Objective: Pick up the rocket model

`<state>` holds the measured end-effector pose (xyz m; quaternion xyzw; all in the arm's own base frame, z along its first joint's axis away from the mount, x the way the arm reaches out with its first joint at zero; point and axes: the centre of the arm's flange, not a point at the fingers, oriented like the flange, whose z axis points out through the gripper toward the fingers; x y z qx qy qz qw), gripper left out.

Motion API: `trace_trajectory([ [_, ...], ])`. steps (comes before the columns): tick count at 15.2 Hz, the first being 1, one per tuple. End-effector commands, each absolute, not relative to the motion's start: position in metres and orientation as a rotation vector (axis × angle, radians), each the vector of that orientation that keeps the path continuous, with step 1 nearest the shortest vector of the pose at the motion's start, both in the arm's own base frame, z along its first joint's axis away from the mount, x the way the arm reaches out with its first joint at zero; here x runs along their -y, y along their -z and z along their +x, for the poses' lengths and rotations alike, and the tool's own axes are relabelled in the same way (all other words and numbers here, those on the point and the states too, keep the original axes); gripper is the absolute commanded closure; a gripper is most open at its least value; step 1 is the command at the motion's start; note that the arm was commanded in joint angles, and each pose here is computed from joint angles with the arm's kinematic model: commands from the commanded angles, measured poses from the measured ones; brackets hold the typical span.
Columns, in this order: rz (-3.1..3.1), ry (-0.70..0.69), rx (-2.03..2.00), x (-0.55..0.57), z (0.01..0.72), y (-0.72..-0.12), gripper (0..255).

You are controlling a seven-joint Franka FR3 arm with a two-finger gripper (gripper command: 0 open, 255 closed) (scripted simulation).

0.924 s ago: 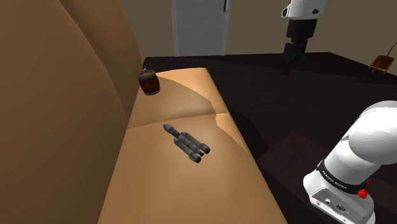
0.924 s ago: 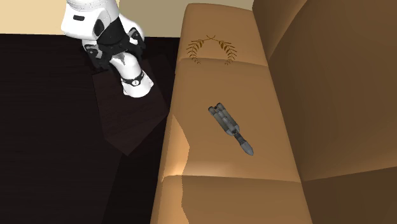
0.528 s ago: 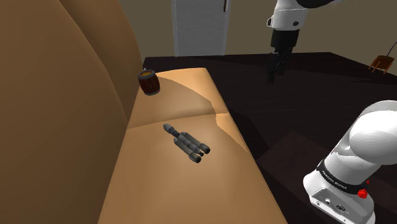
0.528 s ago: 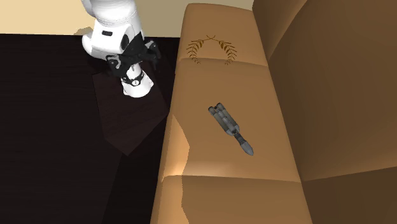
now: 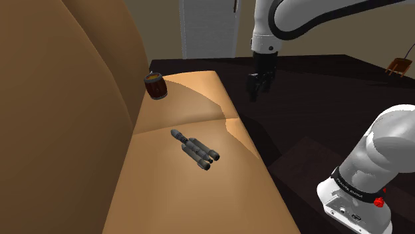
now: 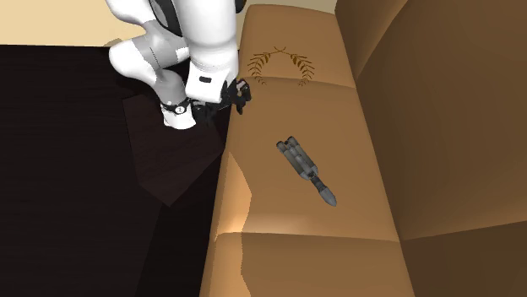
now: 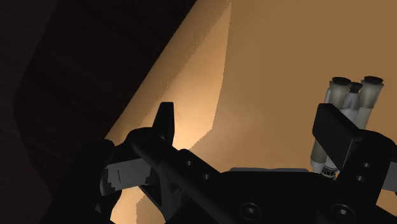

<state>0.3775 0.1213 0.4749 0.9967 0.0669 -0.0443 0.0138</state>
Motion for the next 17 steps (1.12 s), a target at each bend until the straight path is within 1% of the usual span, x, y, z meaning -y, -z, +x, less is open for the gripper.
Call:
trace_trajectory([
  [1, 3.100, 0.129, -0.203, -0.140, 0.389, -0.460, 0],
  [17, 3.057, 0.076, -0.167, -0.279, 0.496, -0.339, 0],
])
